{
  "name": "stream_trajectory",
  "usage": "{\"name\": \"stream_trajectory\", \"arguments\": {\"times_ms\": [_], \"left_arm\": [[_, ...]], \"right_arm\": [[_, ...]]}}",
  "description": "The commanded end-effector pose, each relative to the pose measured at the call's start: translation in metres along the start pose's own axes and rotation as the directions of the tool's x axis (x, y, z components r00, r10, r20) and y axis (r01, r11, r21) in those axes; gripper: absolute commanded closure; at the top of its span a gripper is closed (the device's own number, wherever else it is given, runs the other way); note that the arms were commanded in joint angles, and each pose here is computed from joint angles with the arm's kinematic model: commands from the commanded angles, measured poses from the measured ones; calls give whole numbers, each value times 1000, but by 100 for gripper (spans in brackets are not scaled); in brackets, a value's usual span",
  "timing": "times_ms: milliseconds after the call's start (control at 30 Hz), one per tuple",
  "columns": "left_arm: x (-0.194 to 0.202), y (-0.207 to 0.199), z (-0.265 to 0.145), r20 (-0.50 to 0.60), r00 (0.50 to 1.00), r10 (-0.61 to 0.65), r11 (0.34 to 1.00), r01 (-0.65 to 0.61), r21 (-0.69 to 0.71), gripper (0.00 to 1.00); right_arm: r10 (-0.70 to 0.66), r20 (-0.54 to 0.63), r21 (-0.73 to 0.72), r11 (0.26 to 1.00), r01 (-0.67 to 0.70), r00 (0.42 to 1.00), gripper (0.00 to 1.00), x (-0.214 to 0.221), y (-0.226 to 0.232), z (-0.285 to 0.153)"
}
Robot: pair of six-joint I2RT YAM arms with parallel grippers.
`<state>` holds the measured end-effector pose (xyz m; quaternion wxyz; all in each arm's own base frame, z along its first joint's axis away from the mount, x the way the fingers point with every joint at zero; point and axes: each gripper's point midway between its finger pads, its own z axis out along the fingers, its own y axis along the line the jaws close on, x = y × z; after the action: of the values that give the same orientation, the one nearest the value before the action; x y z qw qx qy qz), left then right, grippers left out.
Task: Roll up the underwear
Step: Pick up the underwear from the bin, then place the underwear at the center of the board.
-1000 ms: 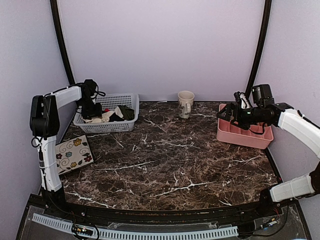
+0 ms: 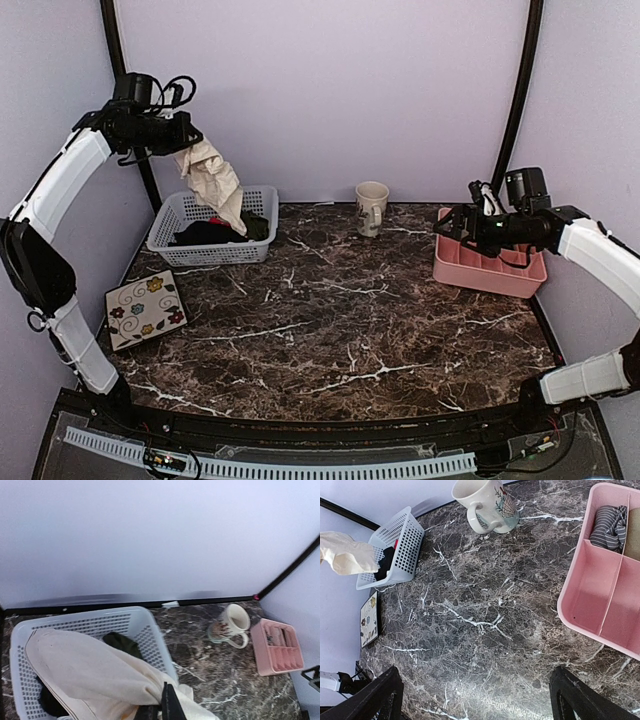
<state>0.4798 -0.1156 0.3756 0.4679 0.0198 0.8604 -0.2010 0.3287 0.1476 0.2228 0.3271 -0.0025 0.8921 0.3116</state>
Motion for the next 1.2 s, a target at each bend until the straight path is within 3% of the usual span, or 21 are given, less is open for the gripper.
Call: {"name": "stream_trajectory", "arguments": {"times_ms": [0,300,533,700,800,900,967,1033,1067,1133,1167], "left_arm": [[-14,-78,-46,72,997,11,966,-30,258,100],[35,-160,-100,1,1000,-7,827,6,562,100],[46,-156,-119,24,999,46,888,-52,457,100],[68,-150,-126,-41,991,127,898,-97,430,100],[82,-165,-124,-74,982,175,874,-121,470,100],[101,-205,-115,-113,962,247,820,-146,554,100],[133,-239,-85,-177,930,323,793,-164,587,100],[182,-273,-40,-283,865,414,785,-182,592,100],[204,-291,-22,-324,823,467,779,-210,590,96],[233,-327,4,-354,745,565,756,-296,584,71],[249,-336,12,-375,737,562,755,-274,595,54]], "right_arm": [[-35,65,-47,998,38,997,0,-15,15,-9],[-40,59,-61,997,44,997,0,-8,17,-13],[-39,46,-72,996,42,998,0,-4,16,-11],[-38,37,-79,996,41,999,0,0,16,-10],[-38,26,-75,996,40,999,0,4,15,-11],[-36,19,-64,997,37,999,0,8,13,-13],[-30,15,-53,998,31,999,0,10,10,-13],[-12,15,-44,999,13,1000,0,13,6,-14],[-1,14,-39,999,1,1000,0,14,4,-13],[27,24,-21,999,-27,999,0,14,-3,-15],[37,29,-11,999,-36,999,0,14,-7,-16]]}}
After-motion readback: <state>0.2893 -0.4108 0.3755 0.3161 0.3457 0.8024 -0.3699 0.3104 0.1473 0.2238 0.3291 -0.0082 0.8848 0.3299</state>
